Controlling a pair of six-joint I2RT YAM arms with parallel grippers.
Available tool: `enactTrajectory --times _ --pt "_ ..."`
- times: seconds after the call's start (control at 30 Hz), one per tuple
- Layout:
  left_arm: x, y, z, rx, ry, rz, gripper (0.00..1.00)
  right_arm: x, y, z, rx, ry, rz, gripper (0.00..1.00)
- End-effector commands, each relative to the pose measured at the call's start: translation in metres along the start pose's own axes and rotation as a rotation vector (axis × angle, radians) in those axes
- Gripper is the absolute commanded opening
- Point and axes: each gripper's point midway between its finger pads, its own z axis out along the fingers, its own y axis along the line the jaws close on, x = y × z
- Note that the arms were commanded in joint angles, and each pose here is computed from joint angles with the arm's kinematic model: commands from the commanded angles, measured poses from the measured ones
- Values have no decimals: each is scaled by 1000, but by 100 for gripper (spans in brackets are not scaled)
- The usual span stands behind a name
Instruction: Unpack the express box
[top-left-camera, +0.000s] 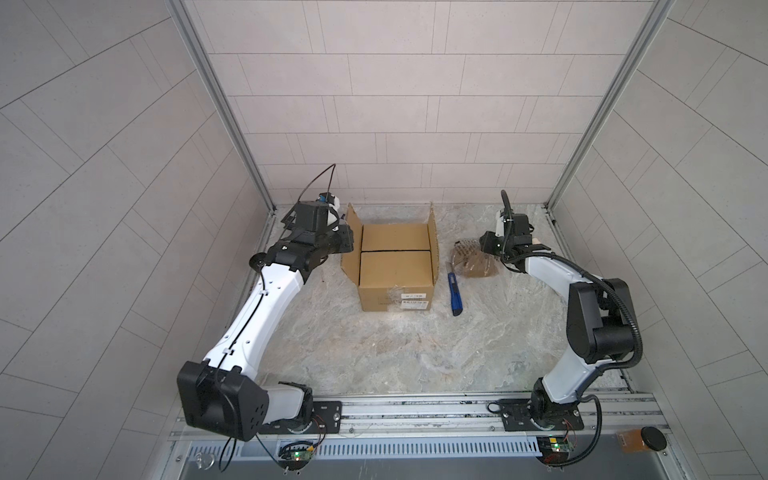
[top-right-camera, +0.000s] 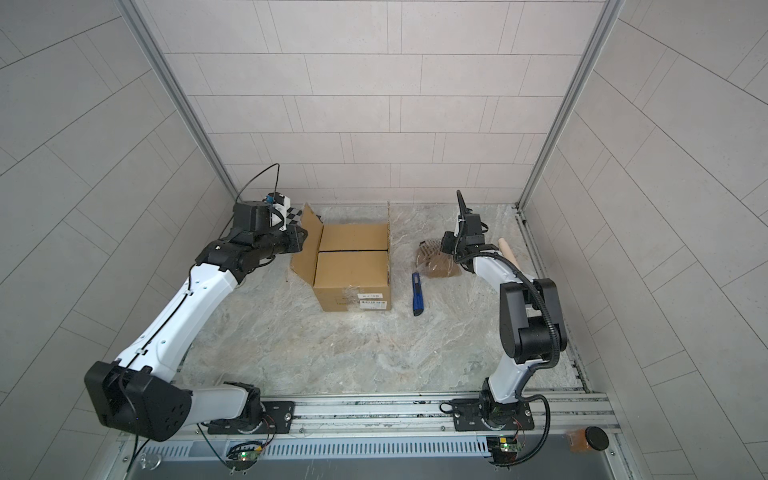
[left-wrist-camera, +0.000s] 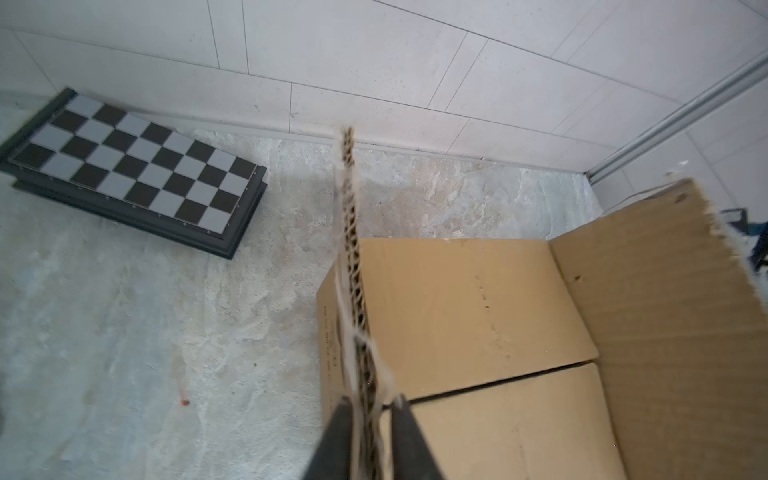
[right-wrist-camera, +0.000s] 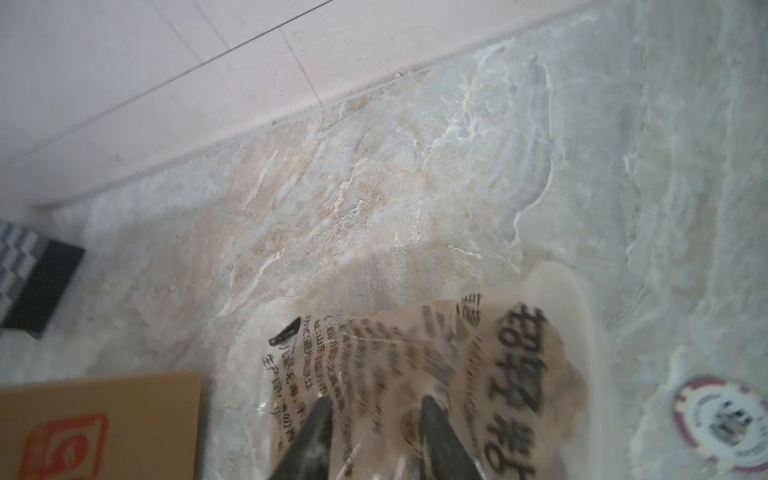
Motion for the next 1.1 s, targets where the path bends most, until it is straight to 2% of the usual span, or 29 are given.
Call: enactTrajectory --times 0.0,0.07,0.1,0.2,0.3,0.47,0.53,0.63,0.87,1.07 --pt "-6 -2 -3 14 -34 0 71 -43 7 -36 34 -114 -49 53" --pt "-14 -5 -10 18 -70 0 94 -53 2 -55 85 -138 -73 64" --pt "-18 -6 -15 19 -91 2 100 -57 0 -65 102 -153 -85 70" --pt "-36 -11 -39 28 -200 14 100 -57 -10 -95 162 -212 -94 84" --pt "-53 -9 -74 10 -379 20 100 -39 -32 -120 243 -269 -98 99" --pt "-57 18 -138 -106 -695 -12 100 3 -71 -147 376 -383 -145 100" --pt "-46 36 -157 -176 -798 -28 100 24 -83 -148 396 -424 -189 100" --pt "-20 70 -168 -314 -892 -72 100 45 -98 -145 431 -476 -205 99" --pt "46 123 -142 -503 -913 -111 100 64 -100 -106 397 -480 -265 100" --pt "82 156 -112 -663 -829 -128 100 78 -86 -69 281 -559 -377 100"
